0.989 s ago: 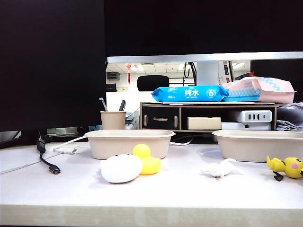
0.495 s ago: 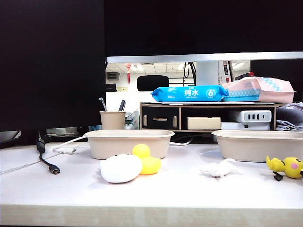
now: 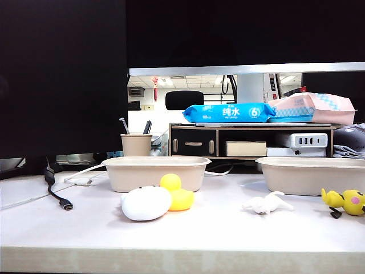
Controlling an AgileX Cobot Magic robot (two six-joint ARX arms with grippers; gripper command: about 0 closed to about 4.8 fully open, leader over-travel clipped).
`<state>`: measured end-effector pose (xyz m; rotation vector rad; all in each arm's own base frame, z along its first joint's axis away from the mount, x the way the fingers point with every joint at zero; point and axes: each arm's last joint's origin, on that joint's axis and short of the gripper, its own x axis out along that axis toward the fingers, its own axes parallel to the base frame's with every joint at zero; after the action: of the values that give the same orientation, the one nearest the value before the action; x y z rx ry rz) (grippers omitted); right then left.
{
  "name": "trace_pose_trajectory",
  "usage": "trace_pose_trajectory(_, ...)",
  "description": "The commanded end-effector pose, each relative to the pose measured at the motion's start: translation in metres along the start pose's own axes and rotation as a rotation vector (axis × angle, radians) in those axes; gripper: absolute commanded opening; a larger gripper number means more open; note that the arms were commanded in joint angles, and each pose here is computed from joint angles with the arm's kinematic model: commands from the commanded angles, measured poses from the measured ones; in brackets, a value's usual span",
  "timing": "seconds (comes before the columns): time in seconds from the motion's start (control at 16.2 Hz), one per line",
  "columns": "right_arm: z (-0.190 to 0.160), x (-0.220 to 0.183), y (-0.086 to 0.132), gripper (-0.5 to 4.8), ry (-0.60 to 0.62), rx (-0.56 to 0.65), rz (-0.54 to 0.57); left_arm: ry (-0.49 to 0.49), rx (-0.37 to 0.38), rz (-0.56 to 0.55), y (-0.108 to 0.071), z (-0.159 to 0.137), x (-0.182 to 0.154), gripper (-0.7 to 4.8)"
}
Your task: Put the dolls with similar colors into the same paper box, while dolls with different colors go into separate paper boxes.
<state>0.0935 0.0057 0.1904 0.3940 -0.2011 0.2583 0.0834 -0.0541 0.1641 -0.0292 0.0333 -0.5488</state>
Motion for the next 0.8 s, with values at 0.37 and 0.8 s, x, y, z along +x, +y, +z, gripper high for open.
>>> trace_pose_trajectory(0.37, 0.087, 0.0, 0.039, -0.03, -0.099, 0.222, 0.044, 0.048, 0.005, 0.005, 0.0, -0.004, 0.003, -0.05)
trace_pose_trajectory(0.8, 0.062, 0.141, 0.066, -0.02, 0.959, 0.18, 0.527, 0.049, 0.005, 0.005, 0.0, -0.004, 0.003, -0.06)
